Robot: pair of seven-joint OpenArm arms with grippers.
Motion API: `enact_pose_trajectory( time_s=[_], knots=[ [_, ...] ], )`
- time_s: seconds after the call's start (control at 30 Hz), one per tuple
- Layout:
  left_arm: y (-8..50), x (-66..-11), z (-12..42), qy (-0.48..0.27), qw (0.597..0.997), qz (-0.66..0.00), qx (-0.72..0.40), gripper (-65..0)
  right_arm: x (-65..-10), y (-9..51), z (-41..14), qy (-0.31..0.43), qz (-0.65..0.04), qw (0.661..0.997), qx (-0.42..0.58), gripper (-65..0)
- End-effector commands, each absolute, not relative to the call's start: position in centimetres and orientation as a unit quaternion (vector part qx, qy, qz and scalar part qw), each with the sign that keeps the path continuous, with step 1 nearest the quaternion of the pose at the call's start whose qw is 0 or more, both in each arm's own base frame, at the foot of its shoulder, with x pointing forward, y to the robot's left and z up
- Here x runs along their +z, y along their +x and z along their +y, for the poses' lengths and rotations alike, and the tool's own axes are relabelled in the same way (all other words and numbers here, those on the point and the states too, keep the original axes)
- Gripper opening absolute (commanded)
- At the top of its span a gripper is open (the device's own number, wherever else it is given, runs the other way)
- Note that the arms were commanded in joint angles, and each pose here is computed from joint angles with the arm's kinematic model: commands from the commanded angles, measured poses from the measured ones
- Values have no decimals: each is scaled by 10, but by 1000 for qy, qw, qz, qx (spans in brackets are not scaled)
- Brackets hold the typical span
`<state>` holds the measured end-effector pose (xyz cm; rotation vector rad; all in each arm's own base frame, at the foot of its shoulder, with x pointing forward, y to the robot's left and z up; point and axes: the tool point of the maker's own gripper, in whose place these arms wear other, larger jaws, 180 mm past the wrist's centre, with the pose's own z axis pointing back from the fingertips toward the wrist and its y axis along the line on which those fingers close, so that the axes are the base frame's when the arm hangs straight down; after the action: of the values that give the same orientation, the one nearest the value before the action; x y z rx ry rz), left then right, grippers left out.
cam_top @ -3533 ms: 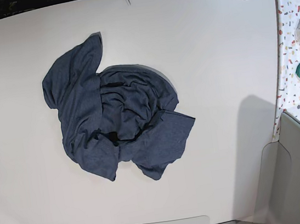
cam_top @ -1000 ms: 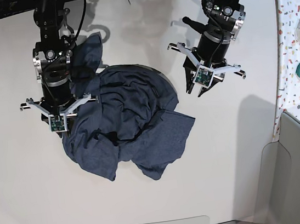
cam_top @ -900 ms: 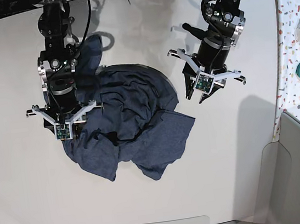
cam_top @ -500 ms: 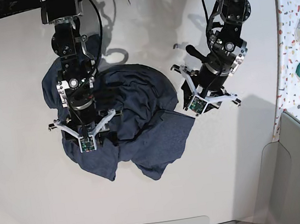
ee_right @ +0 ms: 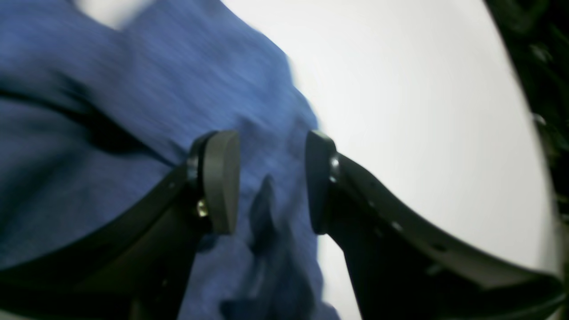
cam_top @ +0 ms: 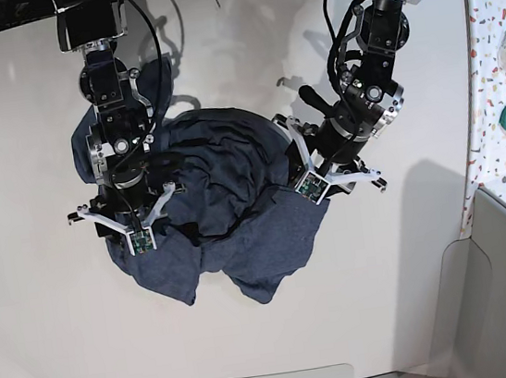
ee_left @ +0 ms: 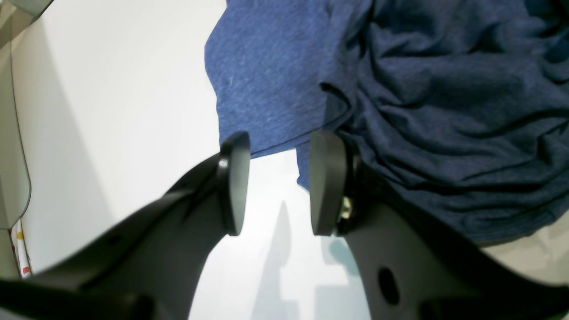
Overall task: Layout the t-shirt on the table in an organized manner, then fold the t-shirt properly
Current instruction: 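Drag the grasped fabric outward with the right gripper, spreading the shirt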
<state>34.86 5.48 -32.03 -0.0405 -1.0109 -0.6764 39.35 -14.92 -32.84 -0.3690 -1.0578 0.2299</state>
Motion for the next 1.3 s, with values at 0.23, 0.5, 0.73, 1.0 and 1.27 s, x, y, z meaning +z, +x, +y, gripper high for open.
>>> enact_pose_trajectory(
  time_s=[0.23, 0.5, 0.73, 1.0, 1.27],
  knots=[
    [336, -324, 53, -28, 820, -477, -314, -425, -318, 423, -145, -188, -515, 827, 124, -406],
    [334, -326, 53, -28, 821, -475, -314, -426, -320, 441, -135, -178, -512, 831, 124, -407],
    [324, -319, 49, -35, 816, -484, -315, -426, -338, 452, -133, -175, -495, 840, 136, -650],
    [323, -320, 49, -36, 817, -482, -314, -426, -315, 453, -205, -212, -507, 834, 54, -650],
    [323, -320, 49, -37, 817, -482, -314, -426, -245, 421, -262, -250, -570, 781, -50, -650]
  ],
)
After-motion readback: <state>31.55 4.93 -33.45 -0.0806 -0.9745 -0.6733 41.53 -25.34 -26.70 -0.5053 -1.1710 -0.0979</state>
